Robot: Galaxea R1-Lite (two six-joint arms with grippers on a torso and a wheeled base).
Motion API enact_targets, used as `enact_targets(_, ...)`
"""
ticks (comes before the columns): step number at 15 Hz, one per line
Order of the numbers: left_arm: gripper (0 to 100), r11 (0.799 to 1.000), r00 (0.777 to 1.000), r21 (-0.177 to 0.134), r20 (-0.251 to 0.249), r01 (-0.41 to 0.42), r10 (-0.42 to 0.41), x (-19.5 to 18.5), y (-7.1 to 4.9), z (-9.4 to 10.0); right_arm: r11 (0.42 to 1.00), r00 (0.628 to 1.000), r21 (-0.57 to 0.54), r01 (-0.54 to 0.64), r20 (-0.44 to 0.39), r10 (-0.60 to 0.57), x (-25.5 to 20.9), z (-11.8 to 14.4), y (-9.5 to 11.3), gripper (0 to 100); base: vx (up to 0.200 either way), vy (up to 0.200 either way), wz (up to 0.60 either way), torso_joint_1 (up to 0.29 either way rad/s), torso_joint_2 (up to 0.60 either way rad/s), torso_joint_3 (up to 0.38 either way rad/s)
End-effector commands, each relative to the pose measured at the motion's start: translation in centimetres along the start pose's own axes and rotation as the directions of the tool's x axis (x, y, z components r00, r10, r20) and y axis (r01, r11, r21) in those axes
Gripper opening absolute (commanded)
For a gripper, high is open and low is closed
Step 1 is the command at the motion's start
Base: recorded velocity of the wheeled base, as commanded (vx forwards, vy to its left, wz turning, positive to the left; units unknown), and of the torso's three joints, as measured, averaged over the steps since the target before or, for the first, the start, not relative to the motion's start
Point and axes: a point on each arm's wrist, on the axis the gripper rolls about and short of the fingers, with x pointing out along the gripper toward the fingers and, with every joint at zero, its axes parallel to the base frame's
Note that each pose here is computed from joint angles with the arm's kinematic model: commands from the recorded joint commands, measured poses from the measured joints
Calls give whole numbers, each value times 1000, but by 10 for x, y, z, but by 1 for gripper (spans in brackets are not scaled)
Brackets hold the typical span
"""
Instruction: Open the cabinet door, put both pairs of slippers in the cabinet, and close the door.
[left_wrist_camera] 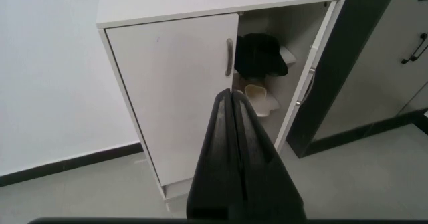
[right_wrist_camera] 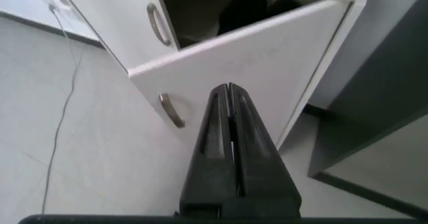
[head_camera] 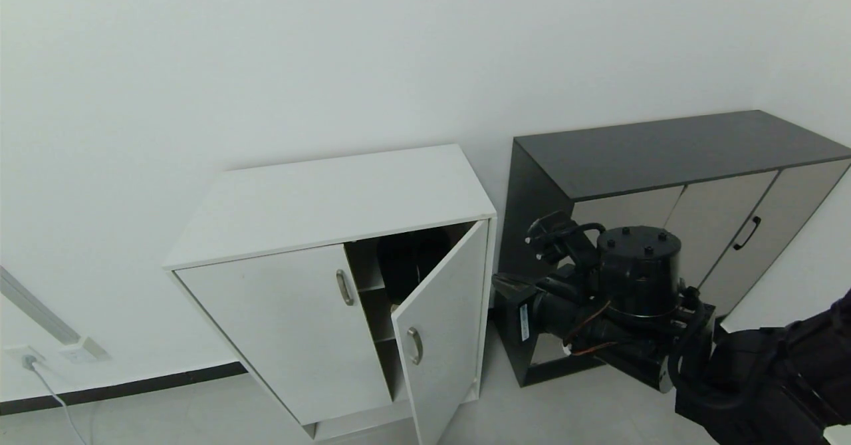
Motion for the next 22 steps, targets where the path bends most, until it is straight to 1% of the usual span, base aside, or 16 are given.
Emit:
enact_targets(1, 0, 1000, 1000, 0, 0, 0, 0, 0, 0, 0, 1000, 1000, -2, 1, -15, -1, 1, -5, 0, 0, 0, 0, 600, 2, 2, -2)
enact_targets(4, 0, 1000, 1000, 0, 0, 0, 0, 0, 0, 0, 1000, 1000, -3, 6, -27, -6, 4, -9, -2, 0, 0, 0, 600, 4, 4, 2)
enact_targets(7, 0, 1000, 1000, 0, 0, 0, 0, 0, 0, 0, 1000, 1000, -1, 3, -24, -3, 4, -12, -4, 0, 0, 0, 0, 0, 0, 0)
enact_targets(8, 0, 1000, 1000, 0, 0, 0, 0, 0, 0, 0, 1000, 1000, -3, 14, -6, -14, 5, -11, -7, 0, 0, 0, 0, 0, 0, 0)
enact_targets(11, 0, 1000, 1000, 0, 0, 0, 0, 0, 0, 0, 998, 999, -48, 45, -9, -46, -4, -10, -15, 0, 0, 0, 0, 0, 0, 0)
enact_targets(13, 0, 1000, 1000, 0, 0, 0, 0, 0, 0, 0, 996, 996, -67, 54, -71, -59, -25, -14, -20, 0, 0, 0, 0, 0, 0, 0)
enact_targets(14, 0, 1000, 1000, 1, 0, 0, 0, 0, 0, 0, 996, 990, -72, 52, -129, -61, -34, -21, -20, 0, 0, 0, 0, 0, 0, 0)
enact_targets(15, 0, 1000, 1000, 1, 0, 0, 0, 0, 0, 0, 996, 984, -76, 50, -167, -62, -39, -28, -20, 0, 0, 0, 0, 0, 0, 0)
enact_targets(16, 0, 1000, 1000, 1, 0, 0, 0, 0, 0, 0, 996, 979, -78, 49, -194, -63, -43, -36, -21, 0, 0, 0, 0, 0, 0, 0)
enact_targets(17, 0, 1000, 1000, 1, 0, 0, 0, 0, 0, 0, 996, 973, -81, 48, -221, -65, -47, -43, -21, 0, 200, 0, 0, -2, 2, 2)
enact_targets(20, 0, 1000, 1000, 1, 0, 0, 0, 0, 0, 0, 996, 962, -79, 48, -265, -67, -48, -54, -22, 0, 200, 0, 0, -4, 2, 5)
enact_targets(22, 0, 1000, 1000, 1, 0, 0, 0, 0, 0, 0, 996, 956, -76, 36, -289, -56, -45, -61, -20, 0, 0, 0, 0, 0, 0, 0)
